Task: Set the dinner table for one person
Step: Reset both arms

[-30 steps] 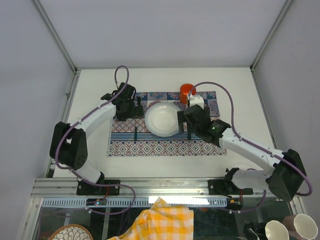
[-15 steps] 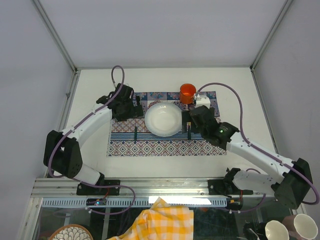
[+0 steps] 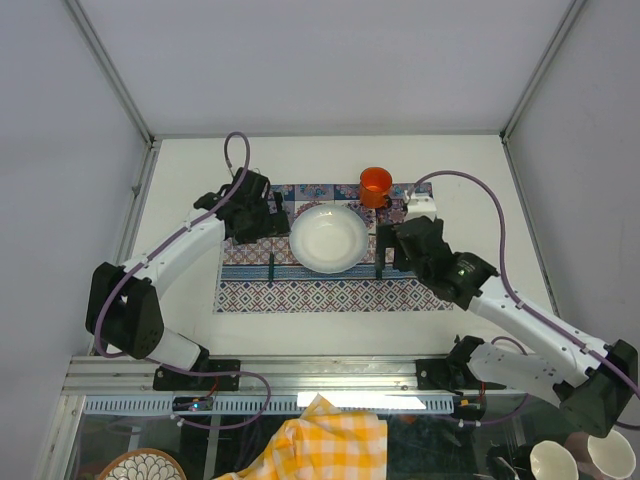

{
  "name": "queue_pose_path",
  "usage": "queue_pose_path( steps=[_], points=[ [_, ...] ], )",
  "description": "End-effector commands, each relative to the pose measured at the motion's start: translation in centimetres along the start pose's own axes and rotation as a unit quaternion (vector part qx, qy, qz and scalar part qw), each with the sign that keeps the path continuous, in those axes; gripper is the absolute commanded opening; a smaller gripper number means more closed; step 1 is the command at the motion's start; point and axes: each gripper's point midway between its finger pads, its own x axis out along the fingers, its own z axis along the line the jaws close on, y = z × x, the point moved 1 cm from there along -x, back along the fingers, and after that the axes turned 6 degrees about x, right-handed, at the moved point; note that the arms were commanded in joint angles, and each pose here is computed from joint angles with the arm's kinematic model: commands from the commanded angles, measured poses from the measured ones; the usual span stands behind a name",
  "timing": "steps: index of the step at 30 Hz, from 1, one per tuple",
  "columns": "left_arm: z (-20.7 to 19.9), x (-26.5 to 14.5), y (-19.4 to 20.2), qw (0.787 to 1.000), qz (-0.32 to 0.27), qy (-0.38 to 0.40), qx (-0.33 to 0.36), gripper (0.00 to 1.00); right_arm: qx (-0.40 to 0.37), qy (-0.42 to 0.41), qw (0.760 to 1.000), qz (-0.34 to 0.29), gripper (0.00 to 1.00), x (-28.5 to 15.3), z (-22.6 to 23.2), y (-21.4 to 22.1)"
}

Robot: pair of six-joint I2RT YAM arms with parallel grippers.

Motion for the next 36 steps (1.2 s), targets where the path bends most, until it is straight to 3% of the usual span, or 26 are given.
queue_pose_path(
  steps=[1, 36],
  points=[
    [-1.4, -1.7, -1.4, 0.999, -0.031, 0.029, -0.003, 0.99, 0.015, -0.003, 1.000, -0.011, 1.00, -0.4, -0.1, -0.6],
    [1.7, -2.4, -3.5, 0.994, -0.079, -0.067, 0.031, 0.99, 0.022, 0.045, 0.998, -0.030, 1.00, -1.8, -3.6, -1.0]
  ],
)
